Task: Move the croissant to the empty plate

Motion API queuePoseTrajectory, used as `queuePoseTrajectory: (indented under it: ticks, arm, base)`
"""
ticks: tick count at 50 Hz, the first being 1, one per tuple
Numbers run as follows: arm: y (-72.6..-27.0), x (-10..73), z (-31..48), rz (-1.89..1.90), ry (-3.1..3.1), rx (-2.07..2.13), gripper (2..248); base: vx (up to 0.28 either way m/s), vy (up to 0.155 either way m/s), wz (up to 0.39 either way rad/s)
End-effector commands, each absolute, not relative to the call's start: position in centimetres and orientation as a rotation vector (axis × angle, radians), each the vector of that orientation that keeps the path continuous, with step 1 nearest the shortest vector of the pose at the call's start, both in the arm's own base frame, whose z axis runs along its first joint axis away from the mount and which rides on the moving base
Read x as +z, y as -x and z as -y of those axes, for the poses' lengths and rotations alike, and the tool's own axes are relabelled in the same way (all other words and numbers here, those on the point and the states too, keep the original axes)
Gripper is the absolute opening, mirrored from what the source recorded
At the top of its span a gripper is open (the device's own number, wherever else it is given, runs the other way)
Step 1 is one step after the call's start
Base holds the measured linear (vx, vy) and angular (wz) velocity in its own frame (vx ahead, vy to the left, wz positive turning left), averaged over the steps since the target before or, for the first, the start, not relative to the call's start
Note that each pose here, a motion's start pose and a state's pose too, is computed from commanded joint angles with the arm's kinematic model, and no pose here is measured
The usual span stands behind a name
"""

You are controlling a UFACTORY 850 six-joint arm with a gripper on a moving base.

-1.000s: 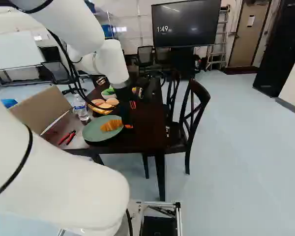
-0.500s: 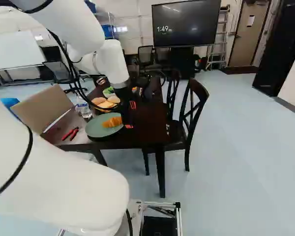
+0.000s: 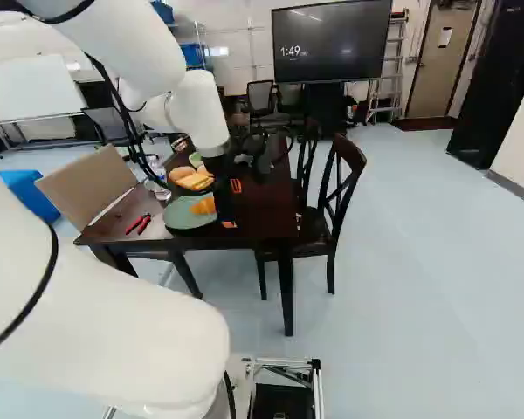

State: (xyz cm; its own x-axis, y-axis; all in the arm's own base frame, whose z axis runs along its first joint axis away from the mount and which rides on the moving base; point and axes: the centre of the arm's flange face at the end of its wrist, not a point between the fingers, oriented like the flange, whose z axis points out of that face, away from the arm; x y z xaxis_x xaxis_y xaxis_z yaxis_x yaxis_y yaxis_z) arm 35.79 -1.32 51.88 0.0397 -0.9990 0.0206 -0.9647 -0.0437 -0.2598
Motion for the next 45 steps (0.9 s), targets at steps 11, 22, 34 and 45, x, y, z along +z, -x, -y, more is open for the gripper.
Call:
queuePoseTrajectory:
  ticks: [11,22,34,45]
  arm:
    - [-35.79,51.88,1.32,-2.043,2.131,-0.292,247]
    - [-35.79,51.88,1.32,-2.043,2.131,-0.292,247]
    - [-35.79,51.88,1.32,-2.043,2.131,-0.292,247]
    - [-35.79,51.88,1.32,-2.043,2.131,-0.292,247]
  base:
    - [-0.141,-0.003,0.010]
    - [-0.139,-0.004,0.010]
    - [-0.137,-0.004,0.009]
    - [-0.141,-0.004,0.009]
